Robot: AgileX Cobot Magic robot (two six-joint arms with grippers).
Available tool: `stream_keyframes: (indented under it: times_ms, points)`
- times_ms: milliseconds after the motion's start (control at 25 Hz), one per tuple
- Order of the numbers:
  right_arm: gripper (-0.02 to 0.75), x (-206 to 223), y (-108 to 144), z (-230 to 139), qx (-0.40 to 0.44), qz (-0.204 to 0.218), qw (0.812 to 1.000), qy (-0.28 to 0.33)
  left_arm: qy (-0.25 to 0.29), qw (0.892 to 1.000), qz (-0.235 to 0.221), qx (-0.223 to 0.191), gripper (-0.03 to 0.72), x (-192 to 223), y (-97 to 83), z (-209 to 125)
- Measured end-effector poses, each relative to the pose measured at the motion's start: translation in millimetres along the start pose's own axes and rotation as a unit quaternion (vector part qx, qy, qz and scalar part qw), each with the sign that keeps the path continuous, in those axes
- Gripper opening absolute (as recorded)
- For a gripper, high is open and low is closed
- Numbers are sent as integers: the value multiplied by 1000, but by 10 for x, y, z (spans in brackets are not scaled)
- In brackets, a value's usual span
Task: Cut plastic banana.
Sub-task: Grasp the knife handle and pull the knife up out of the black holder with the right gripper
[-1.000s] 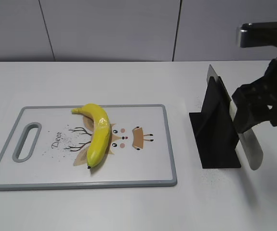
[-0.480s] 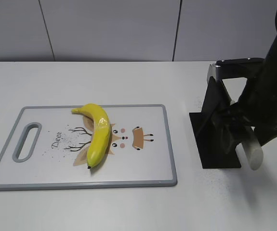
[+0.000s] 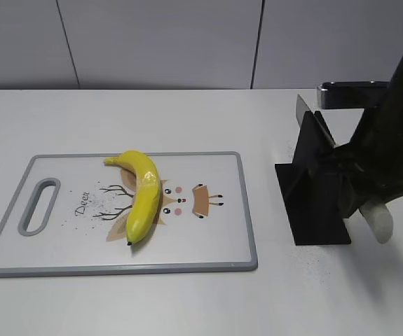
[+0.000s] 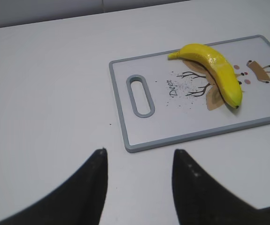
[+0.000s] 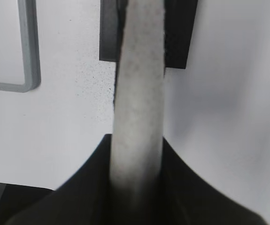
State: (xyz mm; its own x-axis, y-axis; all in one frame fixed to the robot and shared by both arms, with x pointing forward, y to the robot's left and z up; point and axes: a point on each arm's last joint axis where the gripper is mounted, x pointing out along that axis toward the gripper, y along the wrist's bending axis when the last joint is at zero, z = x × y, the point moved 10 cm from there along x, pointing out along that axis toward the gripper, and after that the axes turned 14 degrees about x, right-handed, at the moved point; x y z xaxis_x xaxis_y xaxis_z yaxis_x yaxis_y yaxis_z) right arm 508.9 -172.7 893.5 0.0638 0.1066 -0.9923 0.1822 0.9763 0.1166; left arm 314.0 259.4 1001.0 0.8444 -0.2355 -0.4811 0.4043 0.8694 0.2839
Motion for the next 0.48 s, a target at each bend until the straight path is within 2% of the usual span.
stream_keyframes:
  times_ms: [240, 480]
  points:
    - [163, -415, -12, 15, 2, 26, 998, -63, 0, 1000, 0, 0, 437, 0, 0, 0]
    - [162, -891, 16, -8, 0, 75, 988, -137, 0, 1000, 0, 0, 437, 0, 0, 0]
